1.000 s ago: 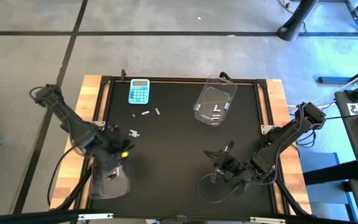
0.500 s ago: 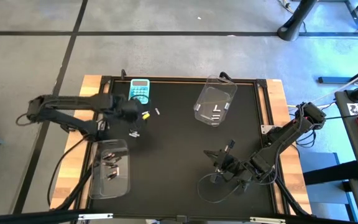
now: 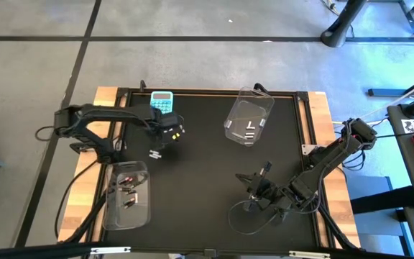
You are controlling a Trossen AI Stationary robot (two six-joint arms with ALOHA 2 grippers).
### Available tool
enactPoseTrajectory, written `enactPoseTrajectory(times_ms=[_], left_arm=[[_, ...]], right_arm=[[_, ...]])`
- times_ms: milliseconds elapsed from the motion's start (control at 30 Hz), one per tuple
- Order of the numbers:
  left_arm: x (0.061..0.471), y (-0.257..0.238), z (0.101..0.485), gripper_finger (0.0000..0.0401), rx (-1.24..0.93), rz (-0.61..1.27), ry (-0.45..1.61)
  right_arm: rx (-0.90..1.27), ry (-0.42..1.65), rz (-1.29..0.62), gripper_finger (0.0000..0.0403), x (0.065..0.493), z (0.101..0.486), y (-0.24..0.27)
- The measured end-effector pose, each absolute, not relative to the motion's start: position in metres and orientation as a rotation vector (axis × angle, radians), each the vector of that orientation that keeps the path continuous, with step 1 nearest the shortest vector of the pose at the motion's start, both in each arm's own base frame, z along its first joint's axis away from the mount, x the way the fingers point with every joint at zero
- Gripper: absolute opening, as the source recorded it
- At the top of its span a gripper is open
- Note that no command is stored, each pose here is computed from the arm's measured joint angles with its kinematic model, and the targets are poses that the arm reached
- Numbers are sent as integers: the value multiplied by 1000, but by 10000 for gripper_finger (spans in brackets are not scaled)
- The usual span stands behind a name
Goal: Sort batteries
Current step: Put the black battery into the bottom transparent bin
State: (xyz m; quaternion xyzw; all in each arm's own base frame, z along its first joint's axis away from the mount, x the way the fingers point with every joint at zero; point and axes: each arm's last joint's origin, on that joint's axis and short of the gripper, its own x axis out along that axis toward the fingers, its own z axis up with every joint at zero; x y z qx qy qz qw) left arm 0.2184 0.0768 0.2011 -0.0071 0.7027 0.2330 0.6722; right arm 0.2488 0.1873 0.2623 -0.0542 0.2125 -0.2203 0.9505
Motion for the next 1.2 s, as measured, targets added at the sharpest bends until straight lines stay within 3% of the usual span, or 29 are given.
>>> enactPoseTrajectory(times_ms=[167,333,700,967,1200], left_arm=[[219,92,187,167,-33,525,1662],[220,104,179,175,21,455,1696],[228,111,152,159,308,133,1793],[219,110,134,153,339,106,1876],[216,107,128,117,307,117,1848]], right_arm=[[-110,432,-448,7,249,262,187],[-110,432,-448,7,249,262,187],[-98,457,-416,7,249,261,188],[-98,460,-413,7,249,261,188],[-98,461,-413,7,249,261,188]])
